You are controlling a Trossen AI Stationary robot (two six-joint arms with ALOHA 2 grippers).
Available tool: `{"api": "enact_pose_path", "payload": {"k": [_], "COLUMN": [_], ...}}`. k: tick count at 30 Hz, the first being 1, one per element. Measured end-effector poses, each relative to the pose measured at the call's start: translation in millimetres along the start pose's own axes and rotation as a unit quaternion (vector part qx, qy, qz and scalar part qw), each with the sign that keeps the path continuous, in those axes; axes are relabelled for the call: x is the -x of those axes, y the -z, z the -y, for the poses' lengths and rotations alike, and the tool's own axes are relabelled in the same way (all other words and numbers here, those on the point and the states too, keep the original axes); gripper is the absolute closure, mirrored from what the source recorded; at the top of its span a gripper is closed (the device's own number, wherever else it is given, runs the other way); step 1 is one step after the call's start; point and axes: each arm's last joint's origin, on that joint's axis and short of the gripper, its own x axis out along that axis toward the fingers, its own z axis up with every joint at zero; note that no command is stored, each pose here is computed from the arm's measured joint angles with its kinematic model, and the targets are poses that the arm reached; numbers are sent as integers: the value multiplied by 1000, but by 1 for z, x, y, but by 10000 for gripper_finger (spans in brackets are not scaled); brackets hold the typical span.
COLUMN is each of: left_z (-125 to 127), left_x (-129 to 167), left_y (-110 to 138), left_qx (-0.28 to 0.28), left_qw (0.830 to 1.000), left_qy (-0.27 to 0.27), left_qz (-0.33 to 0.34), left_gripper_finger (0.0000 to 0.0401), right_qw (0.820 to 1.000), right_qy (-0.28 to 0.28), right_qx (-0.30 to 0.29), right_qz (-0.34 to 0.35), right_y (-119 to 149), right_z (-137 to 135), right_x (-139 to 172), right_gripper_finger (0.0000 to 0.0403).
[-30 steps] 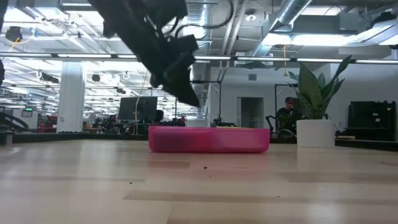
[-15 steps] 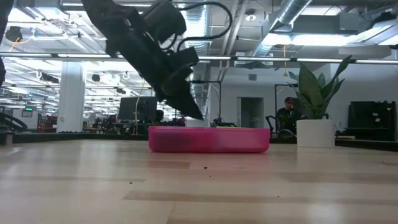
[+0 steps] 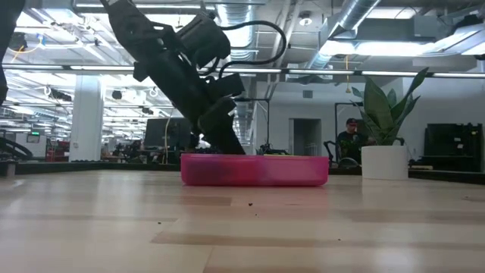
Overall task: Pack school essentials
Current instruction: Put the blue eraser into the supply box, then close the supply box
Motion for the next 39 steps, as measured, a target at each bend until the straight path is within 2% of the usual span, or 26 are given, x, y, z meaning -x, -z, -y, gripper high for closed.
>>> {"api": "enact_pose_path", "payload": {"k": [6,11,17,20,23,27,32,35,39], "left_z": [-1,-1,-1,-1,-1,-4,-17,-26,-42], "left_x": [0,0,1,8,25,74,171,236,315], "left_y": [1,1,-5,-16,-41,-84,-131,-145,-143], "left_qx": [-4,-22,-15,2,25,39,86,95,109], "left_qw": [1000,1000,1000,999,999,997,983,969,940], "left_qy": [0,0,3,1,13,62,102,126,147], "left_qz": [-5,-5,-12,-32,-19,28,125,191,287], "left_gripper_finger": [323,281,224,203,192,191,191,191,191], "right_qw": [1000,1000,1000,1000,1000,1000,998,993,983], "right_qy": [0,0,0,0,3,3,-23,-44,-79], "right_qx": [0,0,1,1,-4,-1,35,70,90], "right_qz": [0,0,0,1,2,9,44,81,137], "right_y": [0,0,0,0,-4,-20,-70,-107,-148], "right_z": [0,0,0,0,0,5,18,33,58], "right_x": [0,0,0,0,-2,-1,22,47,89], "right_gripper_finger": [221,221,221,221,221,221,221,221,221]}}
